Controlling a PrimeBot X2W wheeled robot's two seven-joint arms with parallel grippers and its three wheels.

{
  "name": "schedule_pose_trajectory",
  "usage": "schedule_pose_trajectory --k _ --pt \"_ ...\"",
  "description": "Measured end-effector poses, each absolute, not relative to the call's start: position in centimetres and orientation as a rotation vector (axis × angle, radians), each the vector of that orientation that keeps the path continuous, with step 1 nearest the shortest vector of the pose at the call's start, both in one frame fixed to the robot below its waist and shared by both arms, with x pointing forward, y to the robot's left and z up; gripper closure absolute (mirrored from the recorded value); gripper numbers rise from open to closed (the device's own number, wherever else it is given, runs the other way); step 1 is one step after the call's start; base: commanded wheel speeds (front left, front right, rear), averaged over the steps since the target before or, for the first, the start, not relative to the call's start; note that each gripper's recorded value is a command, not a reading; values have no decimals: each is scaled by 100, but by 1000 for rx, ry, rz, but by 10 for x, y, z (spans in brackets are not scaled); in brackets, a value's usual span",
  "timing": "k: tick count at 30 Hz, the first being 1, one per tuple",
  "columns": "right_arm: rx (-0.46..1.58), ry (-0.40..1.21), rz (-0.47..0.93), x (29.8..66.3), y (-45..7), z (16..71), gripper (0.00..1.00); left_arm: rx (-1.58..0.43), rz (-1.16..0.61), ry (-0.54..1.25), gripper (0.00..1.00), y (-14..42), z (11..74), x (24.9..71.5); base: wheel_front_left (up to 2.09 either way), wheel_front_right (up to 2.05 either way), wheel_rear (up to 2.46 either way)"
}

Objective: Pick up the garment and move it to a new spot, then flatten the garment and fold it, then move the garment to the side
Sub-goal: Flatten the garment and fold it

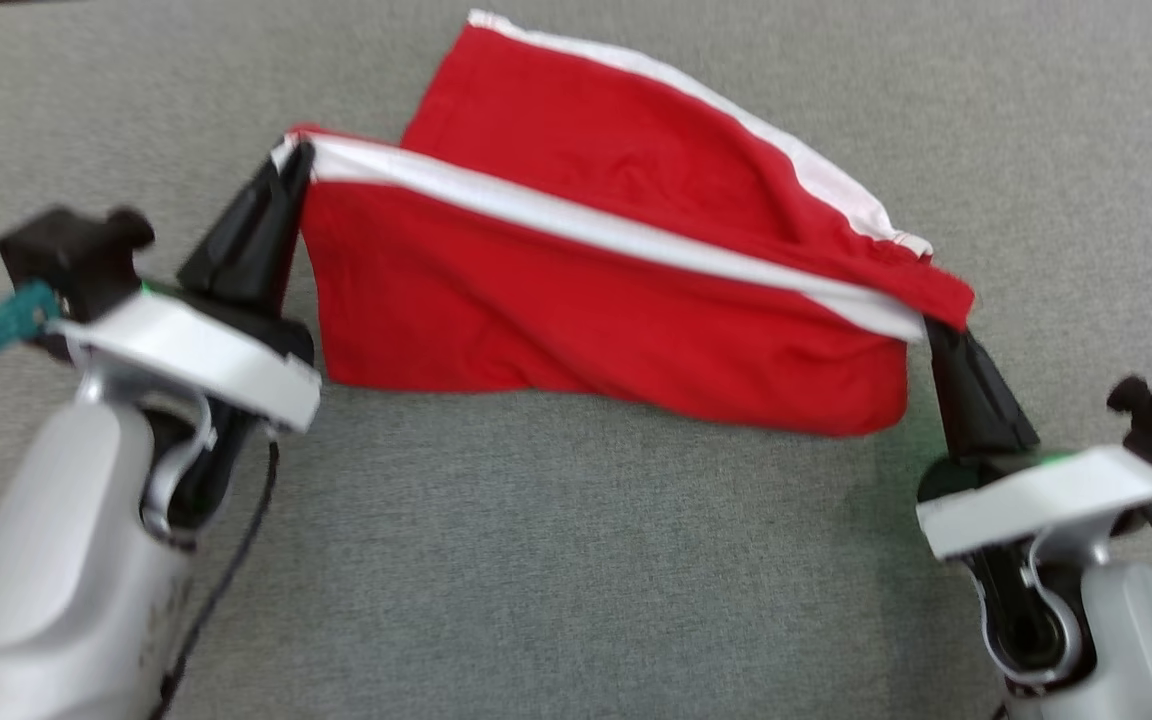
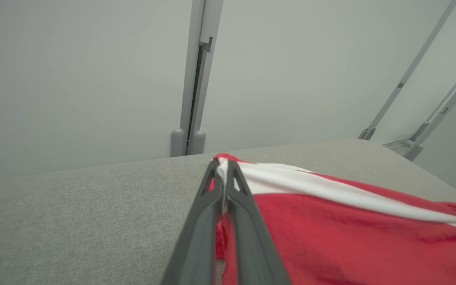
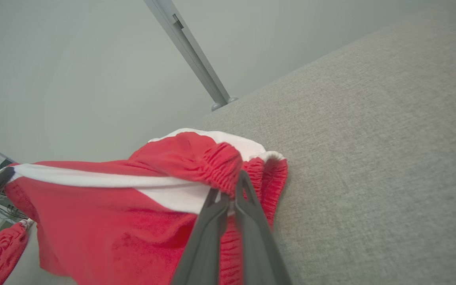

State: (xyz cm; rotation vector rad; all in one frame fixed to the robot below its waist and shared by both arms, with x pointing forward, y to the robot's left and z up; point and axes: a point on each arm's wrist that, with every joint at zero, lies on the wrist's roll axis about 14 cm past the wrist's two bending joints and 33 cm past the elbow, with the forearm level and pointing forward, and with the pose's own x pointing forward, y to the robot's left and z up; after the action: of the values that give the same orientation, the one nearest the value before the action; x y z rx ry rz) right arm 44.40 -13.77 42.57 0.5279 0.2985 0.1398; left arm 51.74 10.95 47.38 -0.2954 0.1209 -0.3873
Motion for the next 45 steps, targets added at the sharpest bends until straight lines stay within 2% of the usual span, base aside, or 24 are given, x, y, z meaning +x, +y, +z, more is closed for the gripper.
schedule_pose_trajectory --k 8,18,19,20,21,22,33,37,45 --pt "498 285 134 491 -141 407 100 -226 -479 197 100 75 441 589 0 0 0" --pt "466 252 92 510 -158 395 100 -213 -579 298 100 19 405 630 0 0 0" --pt "466 252 88 511 -159 394 88 -221 -582 310 100 15 401 631 0 0 0" --pt "463 252 87 511 -160 393 52 -217 -587 333 100 12 395 630 0 0 0" --pt "456 248 90 511 -159 393 0 -224 -586 341 75 10 392 631 0 0 0" --pt "415 247 91 511 -161 391 0 -240 -577 335 0 10 391 632 0 0 0" --pt "263 131 103 499 -163 412 0 -200 -413 214 0 52 401 630 0 0 0" --pt "204 69 90 494 -170 430 0 -218 -338 84 0 75 440 627 0 0 0" --pt "113 -24 87 488 -177 470 0 -178 -183 -63 0 130 479 573 0 0 0"
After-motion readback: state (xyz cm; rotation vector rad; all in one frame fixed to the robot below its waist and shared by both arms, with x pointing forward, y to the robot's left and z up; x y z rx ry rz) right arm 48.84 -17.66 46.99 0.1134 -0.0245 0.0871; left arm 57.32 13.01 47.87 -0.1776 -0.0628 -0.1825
